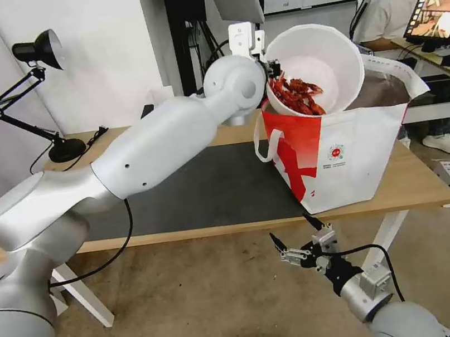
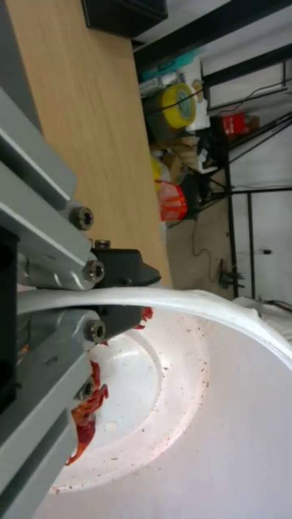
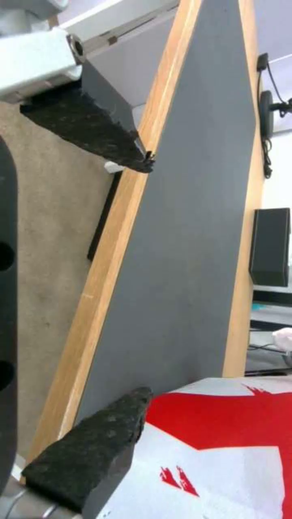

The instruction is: Pick up the trash from the table and place it into the takeout bag.

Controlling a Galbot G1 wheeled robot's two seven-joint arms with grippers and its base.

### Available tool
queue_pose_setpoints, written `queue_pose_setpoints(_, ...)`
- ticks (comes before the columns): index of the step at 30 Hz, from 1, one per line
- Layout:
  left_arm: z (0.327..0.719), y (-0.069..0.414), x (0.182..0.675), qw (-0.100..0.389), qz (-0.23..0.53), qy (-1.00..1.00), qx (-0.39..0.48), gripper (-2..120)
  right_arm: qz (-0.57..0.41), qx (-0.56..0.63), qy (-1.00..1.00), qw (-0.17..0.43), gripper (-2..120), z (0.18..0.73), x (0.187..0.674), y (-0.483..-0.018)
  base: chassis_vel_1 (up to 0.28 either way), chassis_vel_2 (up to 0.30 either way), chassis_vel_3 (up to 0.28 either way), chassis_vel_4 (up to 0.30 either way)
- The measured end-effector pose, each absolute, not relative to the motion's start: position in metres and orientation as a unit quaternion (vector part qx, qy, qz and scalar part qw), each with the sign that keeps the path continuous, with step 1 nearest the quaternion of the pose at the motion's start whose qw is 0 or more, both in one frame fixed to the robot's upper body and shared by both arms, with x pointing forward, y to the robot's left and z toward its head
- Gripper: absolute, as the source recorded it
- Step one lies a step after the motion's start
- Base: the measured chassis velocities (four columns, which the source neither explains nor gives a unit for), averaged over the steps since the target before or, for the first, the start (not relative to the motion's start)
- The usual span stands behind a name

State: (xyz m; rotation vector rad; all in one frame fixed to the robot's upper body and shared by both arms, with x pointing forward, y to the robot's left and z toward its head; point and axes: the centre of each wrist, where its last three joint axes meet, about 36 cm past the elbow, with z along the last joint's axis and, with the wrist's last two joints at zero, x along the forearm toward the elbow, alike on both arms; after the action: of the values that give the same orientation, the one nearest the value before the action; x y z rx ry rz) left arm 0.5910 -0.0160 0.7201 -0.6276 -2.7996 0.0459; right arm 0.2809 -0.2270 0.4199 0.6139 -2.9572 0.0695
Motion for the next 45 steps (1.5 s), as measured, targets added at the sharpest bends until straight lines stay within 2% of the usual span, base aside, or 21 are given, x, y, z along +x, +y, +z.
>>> queue_pose_setpoints(9,0.714,-0.016,0.591,0.145,0.013,-0.963,-0.228,0,0.023,0.203,-0.977,0.06,100,0.42,0.281,-0.227,0.0,0.0,0.0,0.0)
queue_pose_setpoints(22,0.709,-0.004,0.581,0.186,-0.017,-0.947,-0.263,0,0.023,0.203,-0.977,0.06,100,0.42,0.281,-0.227,0.0,0.0,0.0,0.0)
queue_pose_setpoints(25,0.71,-0.003,0.58,0.187,-0.021,-0.946,-0.264,5,0.023,0.203,-0.977,0.06,100,0.42,0.281,-0.227,0.0,0.0,0.0,0.0)
queue_pose_setpoints(28,0.712,-0.002,0.577,0.184,-0.022,-0.944,-0.272,21,0.023,0.203,-0.977,0.06,100,0.42,0.281,-0.227,0.0,0.0,0.0,0.0)
queue_pose_setpoints(29,0.712,-0.002,0.577,0.184,-0.022,-0.944,-0.272,21,0.023,0.203,-0.977,0.06,100,0.42,0.281,-0.227,0.0,0.0,0.0,0.0)
queue_pose_setpoints(31,0.714,-0.003,0.576,0.181,-0.018,-0.944,-0.277,31,0.023,0.203,-0.977,0.06,100,0.42,0.281,-0.227,0.0,0.0,0.0,0.0)
queue_pose_setpoints(33,0.715,-0.004,0.576,0.18,-0.015,-0.943,-0.278,34,0.023,0.203,-0.977,0.06,100,0.42,0.281,-0.227,0.0,0.0,0.0,0.0)
queue_pose_setpoints(35,0.717,-0.004,0.575,0.178,-0.013,-0.943,-0.279,45,0.023,0.203,-0.977,0.06,100,0.42,0.281,-0.227,0.0,0.0,0.0,0.0)
queue_pose_setpoints(37,0.718,-0.004,0.575,0.178,-0.012,-0.943,-0.28,48,0.023,0.203,-0.977,0.06,100,0.42,0.281,-0.227,0.0,0.0,0.0,0.0)
queue_pose_setpoints(39,0.719,-0.001,0.575,0.174,-0.007,-0.945,-0.278,59,0.023,0.203,-0.977,0.06,100,0.42,0.281,-0.227,0.0,0.0,0.0,0.0)
queue_pose_setpoints(41,0.718,0.008,0.574,0.163,0.006,-0.948,-0.272,69,0.023,0.203,-0.977,0.06,100,0.42,0.281,-0.227,0.0,0.0,0.0,0.0)
queue_pose_setpoints(42,0.718,0.008,0.574,0.163,0.006,-0.948,-0.272,69,0.023,0.203,-0.977,0.06,100,0.42,0.281,-0.227,0.0,0.0,0.0,0.0)
queue_pose_setpoints(45,0.71,0.034,0.57,0.121,0.022,-0.959,-0.255,83,0.023,0.203,-0.977,0.06,100,0.42,0.281,-0.227,0.0,0.0,0.0,0.0)
